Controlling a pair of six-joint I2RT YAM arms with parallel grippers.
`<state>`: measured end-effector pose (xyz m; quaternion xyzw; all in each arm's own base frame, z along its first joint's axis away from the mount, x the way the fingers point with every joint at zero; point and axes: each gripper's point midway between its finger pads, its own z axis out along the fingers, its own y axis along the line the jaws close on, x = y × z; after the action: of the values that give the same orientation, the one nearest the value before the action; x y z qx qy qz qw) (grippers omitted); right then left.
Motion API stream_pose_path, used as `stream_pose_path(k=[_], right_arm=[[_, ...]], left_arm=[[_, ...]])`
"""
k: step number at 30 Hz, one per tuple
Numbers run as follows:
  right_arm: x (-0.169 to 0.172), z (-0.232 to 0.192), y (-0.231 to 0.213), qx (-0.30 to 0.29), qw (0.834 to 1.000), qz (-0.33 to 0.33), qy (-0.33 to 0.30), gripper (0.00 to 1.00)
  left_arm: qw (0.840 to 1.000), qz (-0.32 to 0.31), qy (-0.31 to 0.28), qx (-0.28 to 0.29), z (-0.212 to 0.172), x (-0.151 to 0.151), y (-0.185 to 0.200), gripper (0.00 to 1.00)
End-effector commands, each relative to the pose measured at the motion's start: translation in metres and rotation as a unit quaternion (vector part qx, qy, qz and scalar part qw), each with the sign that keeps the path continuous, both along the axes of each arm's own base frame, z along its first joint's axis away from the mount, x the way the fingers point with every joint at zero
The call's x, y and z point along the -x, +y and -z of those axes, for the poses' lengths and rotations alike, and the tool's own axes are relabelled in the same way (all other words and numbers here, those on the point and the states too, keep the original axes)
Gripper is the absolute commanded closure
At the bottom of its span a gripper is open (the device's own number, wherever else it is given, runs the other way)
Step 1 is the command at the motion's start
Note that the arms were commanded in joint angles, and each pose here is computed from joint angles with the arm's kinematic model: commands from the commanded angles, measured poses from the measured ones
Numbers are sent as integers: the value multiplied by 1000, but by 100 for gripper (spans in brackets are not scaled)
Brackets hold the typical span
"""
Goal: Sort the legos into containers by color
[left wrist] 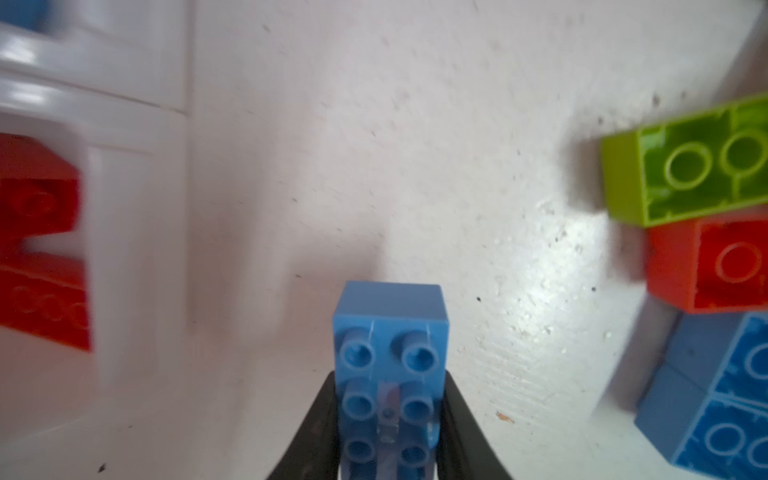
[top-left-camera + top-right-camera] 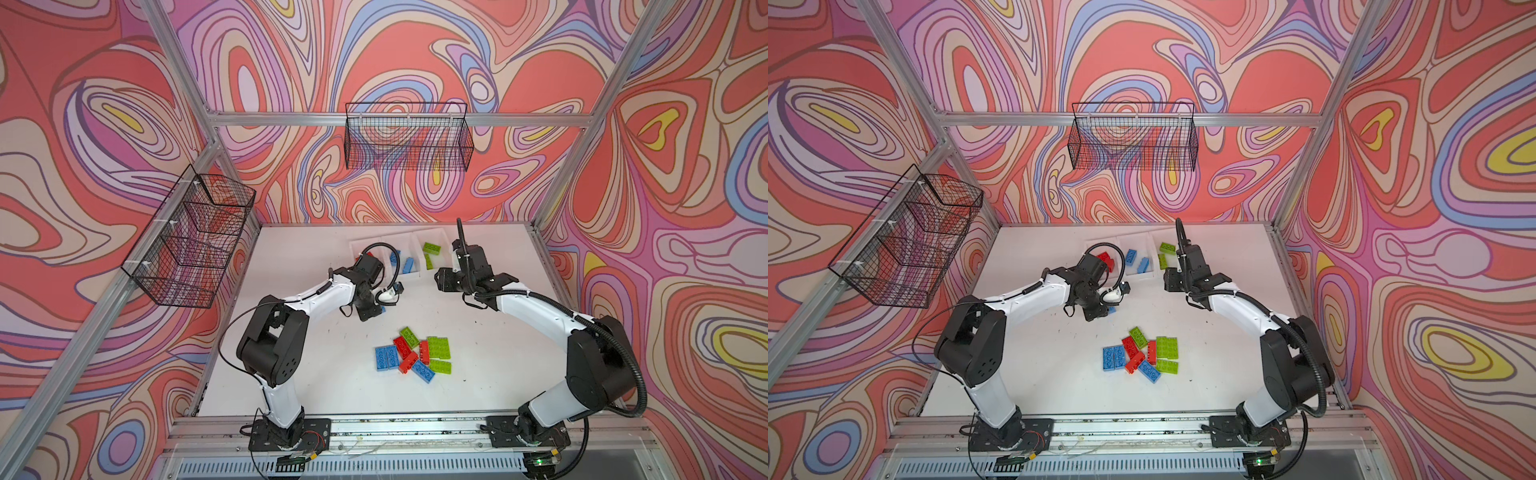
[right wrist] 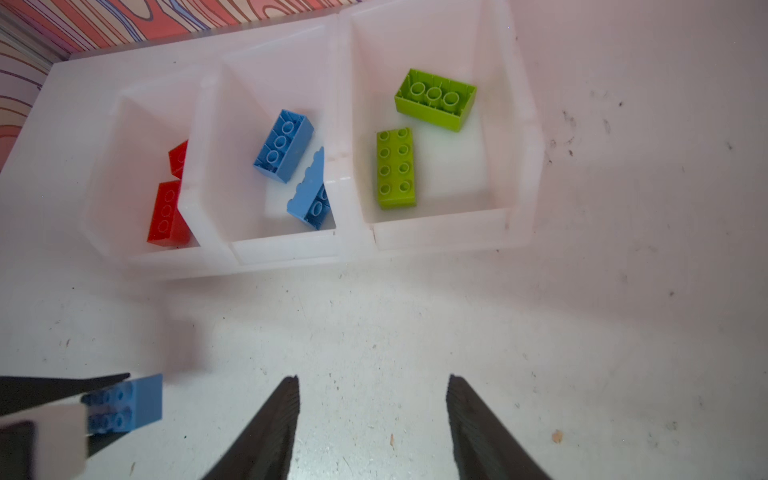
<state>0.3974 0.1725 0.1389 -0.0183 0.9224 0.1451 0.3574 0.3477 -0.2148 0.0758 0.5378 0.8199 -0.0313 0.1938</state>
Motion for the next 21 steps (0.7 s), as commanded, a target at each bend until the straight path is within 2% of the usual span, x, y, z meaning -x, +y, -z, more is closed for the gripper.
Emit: stream_pose_path(k=[1, 5, 10, 16, 21], right_arm=[[19, 9, -15, 10, 999, 20, 23, 40], [33, 18, -22, 5, 999, 35, 38, 40], [45, 22, -25, -11, 997, 48, 51, 41], [52, 28, -27, -8, 996, 53, 67, 41], [61, 45, -26, -2, 995, 38, 92, 40]], left_arm=[[992, -65, -53, 97, -59, -31, -27, 78], [979, -113, -50, 159, -84, -59, -51, 78], [958, -227, -59, 163, -83, -115, -59, 78], [948, -266, -55, 166, -64, -155, -74, 72], [943, -286, -44, 166, -43, -176, -85, 66]])
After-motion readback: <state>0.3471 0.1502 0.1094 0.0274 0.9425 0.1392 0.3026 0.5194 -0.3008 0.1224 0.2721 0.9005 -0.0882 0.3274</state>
